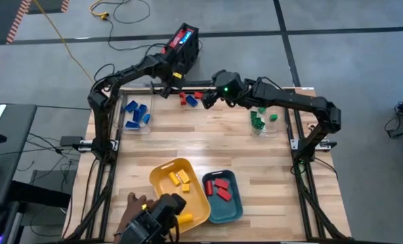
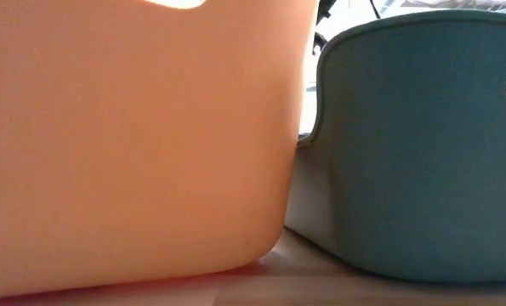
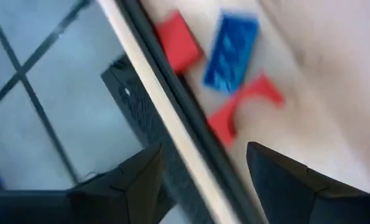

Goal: Sort blocks
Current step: Put the red block into the blue bin

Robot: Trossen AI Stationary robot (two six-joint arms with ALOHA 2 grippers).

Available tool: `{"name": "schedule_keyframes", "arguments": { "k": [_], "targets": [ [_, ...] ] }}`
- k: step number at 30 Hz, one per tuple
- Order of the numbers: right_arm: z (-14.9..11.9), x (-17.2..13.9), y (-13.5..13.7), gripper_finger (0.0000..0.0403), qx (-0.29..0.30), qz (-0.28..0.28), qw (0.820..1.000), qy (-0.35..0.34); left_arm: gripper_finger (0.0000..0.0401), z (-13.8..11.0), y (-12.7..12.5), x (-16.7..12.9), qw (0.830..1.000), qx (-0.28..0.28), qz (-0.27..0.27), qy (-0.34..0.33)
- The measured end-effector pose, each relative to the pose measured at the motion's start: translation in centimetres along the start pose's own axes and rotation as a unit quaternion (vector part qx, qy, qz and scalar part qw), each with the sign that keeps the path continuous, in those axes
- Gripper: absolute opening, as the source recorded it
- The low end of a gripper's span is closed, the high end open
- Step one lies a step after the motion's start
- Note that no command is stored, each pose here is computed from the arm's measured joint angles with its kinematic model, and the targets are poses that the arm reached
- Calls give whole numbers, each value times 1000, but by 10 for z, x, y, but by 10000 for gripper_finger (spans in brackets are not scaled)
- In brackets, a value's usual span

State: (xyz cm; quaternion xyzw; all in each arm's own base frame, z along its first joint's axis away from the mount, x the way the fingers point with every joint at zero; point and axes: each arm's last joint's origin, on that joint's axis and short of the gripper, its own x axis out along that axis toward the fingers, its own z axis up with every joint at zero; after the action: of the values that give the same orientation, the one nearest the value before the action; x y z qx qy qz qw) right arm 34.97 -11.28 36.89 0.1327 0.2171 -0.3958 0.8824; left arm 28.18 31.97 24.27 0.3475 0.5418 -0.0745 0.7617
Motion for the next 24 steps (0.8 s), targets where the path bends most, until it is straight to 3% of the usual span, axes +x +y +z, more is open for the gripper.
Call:
{"name": "schedule_keyframes", "arguments": {
  "k": [4, 8, 12, 15, 20, 24],
  "targets": [
    [0, 4, -10, 303, -3, -17, 1000, 13, 215, 7, -2, 4, 997, -71, -12, -25],
    [1, 4, -15, 303, -1, -25, 1000, 17, 198, 17, 2, 10, 989, -146, 23, 18],
    [-1, 1, -13, 303, -2, -22, 1000, 22, 183, 20, 11, 0, 969, -236, 59, 43],
    [-2, -2, -9, 303, -2, -16, 1000, 22, 174, 16, 22, -9, 951, -293, 97, 23],
    [-1, -2, -9, 303, -1, -14, 1000, 19, 157, 7, 24, 3, 948, -301, 96, 24],
    [0, -2, -8, 303, 4, -12, 1000, 13, 145, -3, 9, 22, 960, -277, 6, 37]
  ]
}}
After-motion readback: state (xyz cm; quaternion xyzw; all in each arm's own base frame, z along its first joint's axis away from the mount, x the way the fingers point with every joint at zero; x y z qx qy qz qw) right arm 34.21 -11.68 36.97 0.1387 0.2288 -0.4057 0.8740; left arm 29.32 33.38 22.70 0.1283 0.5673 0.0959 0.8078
